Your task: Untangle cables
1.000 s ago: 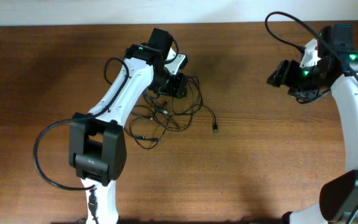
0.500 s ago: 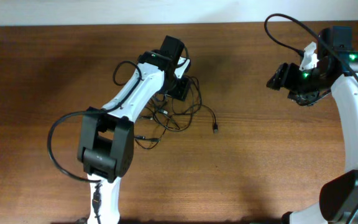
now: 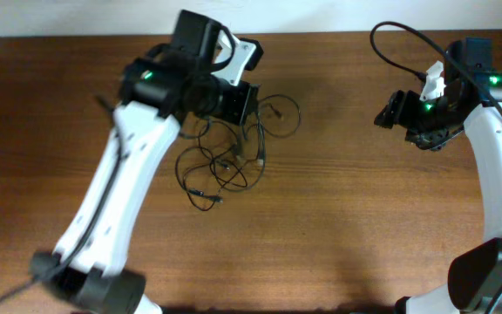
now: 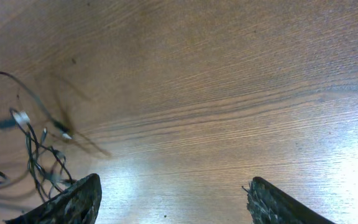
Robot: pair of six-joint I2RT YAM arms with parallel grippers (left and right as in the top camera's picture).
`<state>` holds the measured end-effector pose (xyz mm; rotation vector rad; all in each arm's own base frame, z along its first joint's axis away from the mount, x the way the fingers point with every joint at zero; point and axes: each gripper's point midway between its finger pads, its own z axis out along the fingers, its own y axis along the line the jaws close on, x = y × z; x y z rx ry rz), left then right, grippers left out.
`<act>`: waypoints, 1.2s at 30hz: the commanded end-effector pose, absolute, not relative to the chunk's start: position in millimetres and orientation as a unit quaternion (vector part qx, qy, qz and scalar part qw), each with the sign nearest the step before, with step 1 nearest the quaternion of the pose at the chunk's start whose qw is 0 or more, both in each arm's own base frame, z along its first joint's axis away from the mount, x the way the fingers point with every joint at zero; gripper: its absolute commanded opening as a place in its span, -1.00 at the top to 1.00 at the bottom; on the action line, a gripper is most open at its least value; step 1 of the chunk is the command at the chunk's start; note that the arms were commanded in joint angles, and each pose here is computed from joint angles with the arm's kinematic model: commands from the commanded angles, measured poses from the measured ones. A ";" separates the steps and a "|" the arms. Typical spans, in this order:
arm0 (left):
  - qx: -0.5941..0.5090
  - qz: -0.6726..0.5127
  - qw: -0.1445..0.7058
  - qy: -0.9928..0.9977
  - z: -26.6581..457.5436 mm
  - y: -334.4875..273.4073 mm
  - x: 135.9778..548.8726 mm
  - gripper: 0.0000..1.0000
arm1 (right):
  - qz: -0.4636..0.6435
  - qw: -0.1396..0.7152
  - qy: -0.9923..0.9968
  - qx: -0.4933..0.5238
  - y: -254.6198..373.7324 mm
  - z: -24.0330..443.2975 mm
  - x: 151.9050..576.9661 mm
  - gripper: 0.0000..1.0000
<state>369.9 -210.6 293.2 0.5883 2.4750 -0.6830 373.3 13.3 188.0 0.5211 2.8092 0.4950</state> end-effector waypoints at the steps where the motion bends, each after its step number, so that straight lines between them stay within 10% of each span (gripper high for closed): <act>1: 0.237 -0.260 0.317 0.881 345.8 -198.1 347.7 1.00 | 0.165 0.125 0.963 0.175 10.9 189.0 374.8 -0.53; 9: 0.180 -0.268 0.473 0.820 454.2 -144.5 376.2 1.00 | 0.216 0.117 0.963 0.113 65.8 195.3 373.8 -0.53; 13: 0.075 -0.111 0.430 0.893 401.8 -88.8 400.5 1.00 | 0.240 0.141 0.955 0.103 127.8 204.5 385.8 -0.53; 26: 0.079 -0.130 0.377 0.914 374.0 -97.0 398.3 1.00 | 0.401 0.131 0.904 -0.063 331.1 172.8 394.9 -0.41; 31: 0.079 -0.130 0.376 0.914 373.5 -96.9 398.0 1.00 | 0.403 0.121 0.906 -0.057 339.7 158.3 396.9 0.10; 33: 0.077 -0.126 0.376 0.915 373.2 -95.5 398.4 1.00 | 0.385 0.125 0.913 -0.049 333.9 153.1 399.4 0.89; 36: 0.049 -0.057 0.376 0.923 368.0 -70.1 401.0 1.00 | 0.267 0.140 0.954 0.000 260.3 144.8 405.7 0.92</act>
